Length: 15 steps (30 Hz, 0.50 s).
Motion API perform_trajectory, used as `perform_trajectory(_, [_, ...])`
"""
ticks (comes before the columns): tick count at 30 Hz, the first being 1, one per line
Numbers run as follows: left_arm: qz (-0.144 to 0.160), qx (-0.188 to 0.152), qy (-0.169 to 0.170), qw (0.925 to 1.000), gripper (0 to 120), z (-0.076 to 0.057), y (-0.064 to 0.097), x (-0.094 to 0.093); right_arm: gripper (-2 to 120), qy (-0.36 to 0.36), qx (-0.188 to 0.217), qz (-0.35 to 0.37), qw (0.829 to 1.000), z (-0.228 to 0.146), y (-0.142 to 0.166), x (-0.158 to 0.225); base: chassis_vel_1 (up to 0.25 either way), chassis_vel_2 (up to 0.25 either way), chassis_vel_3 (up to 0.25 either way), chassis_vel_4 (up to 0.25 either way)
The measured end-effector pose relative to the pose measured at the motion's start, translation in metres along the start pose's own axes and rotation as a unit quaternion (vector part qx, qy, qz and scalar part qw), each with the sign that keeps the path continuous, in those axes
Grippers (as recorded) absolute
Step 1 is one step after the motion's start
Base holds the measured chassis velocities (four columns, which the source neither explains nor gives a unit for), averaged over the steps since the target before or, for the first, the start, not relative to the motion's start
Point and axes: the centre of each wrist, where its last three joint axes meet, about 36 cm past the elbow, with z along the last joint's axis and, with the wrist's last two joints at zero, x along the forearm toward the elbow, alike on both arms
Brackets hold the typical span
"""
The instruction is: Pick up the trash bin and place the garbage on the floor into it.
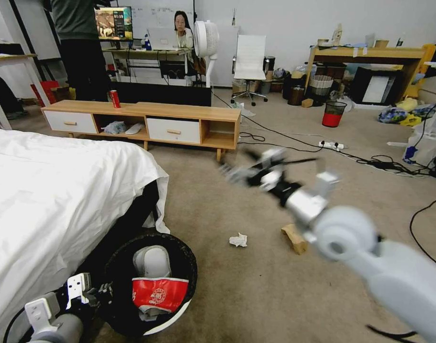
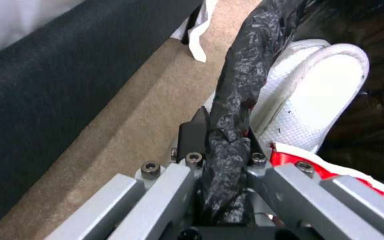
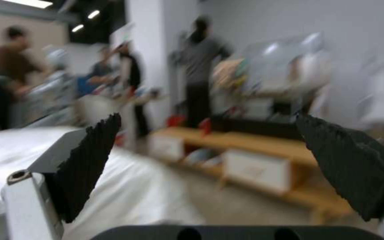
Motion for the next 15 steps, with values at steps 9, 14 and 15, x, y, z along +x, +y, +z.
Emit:
perform_trajectory(9, [-0.01,0.006,-0.008,0.9999,2,0.0,0.0,0.017,100,-0.089,0.093,0.143,0.981,-0.024,-0.066,0.055,0.0,0.0,0.0,0.0])
perform_trajectory(14, [-0.014,0.012,-0.01,0.9998,2,0.002,-0.001,0.021,100,-0.123,0.13,0.205,0.962,-0.024,-0.085,0.085,0.0,0.0,0.0,0.0])
perform_trajectory(15, [-0.015,0.013,-0.011,0.9998,2,0.002,-0.001,0.022,100,-0.127,0.137,0.216,0.958,-0.024,-0.087,0.092,0.0,0.0,0.0,0.0])
